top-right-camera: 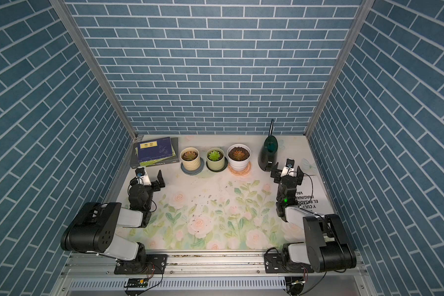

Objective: Water the succulent around the soil edge
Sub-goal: Reset both arms

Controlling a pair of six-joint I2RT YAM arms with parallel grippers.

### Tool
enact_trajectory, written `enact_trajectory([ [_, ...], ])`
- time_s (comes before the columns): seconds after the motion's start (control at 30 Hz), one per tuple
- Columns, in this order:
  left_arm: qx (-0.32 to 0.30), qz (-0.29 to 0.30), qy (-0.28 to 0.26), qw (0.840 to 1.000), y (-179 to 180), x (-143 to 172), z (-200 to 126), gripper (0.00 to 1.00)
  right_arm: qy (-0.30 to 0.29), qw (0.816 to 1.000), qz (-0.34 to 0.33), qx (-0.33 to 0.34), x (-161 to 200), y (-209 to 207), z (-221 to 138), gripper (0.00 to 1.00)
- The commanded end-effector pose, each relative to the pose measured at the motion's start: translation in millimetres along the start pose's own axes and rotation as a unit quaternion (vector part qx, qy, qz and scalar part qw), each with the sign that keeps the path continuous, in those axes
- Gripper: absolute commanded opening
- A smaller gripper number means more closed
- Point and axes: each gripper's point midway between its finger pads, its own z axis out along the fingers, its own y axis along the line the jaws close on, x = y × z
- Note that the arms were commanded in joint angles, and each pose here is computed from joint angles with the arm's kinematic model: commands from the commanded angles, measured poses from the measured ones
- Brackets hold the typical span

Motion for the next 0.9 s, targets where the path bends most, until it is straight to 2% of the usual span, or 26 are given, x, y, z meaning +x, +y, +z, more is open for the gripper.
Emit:
enact_trajectory([
  [0.0, -0.003, 0.003, -0.01, 1.0, 0.7, -4.2, -1.4, 1.0, 0.006, 1.0, -0.004, -0.008, 3.6, -7.7, 2.9, 0.99],
  [0.13, -0.002, 0.004, -0.01, 1.0, 0.2, -3.9, -1.4, 1.0, -0.047, 0.998, 0.015, -0.029, -11.2, -11.5, -5.7, 0.99],
  [0.23, -0.003, 0.003, -0.009, 1.0, 0.7, -3.4, -1.4, 1.0, -0.005, 0.999, 0.004, -0.046, -0.7, -2.7, 4.7, 1.0],
  [0.3, -0.003, 0.004, -0.009, 1.0, 0.6, -3.6, -1.3, 1.0, 0.018, 0.999, -0.002, -0.032, 10.6, -7.1, 5.2, 0.99],
  [0.4, -0.002, 0.003, -0.01, 1.0, 0.1, -3.9, -1.4, 1.0, 0.054, 0.998, -0.019, -0.02, 42.3, -12.3, 0.2, 0.99],
  [0.5, -0.002, 0.003, -0.009, 1.0, 0.2, -3.6, -1.6, 1.0, -0.009, 1.0, 0.02, -0.016, 24.4, -18.8, -10.8, 0.99],
  [0.63, -0.003, 0.003, -0.009, 1.0, 0.5, -3.7, -1.4, 1.0, -0.022, 0.999, 0.01, -0.049, 38.9, -6.7, -10.6, 1.0],
  [0.67, -0.002, 0.003, -0.009, 1.0, 0.4, -3.5, -1.5, 1.0, -0.002, 0.999, 0.003, -0.054, 48.6, -4.2, -10.8, 0.99],
  [0.73, -0.002, 0.003, -0.009, 1.0, 0.0, -3.8, -1.3, 1.0, -0.015, 0.998, 0.002, -0.06, 42.5, -1.8, -10.3, 0.99],
  [0.77, -0.002, 0.003, -0.01, 1.0, 0.1, -4.0, -1.4, 1.0, 0.004, 0.998, -0.001, -0.062, 50.4, 0.0, -8.3, 0.99],
  [0.87, -0.002, 0.003, -0.01, 1.0, 0.1, -4.3, -1.2, 1.0, -0.004, 0.998, 0.0, -0.06, 45.3, -0.4, -6.7, 1.0],
])
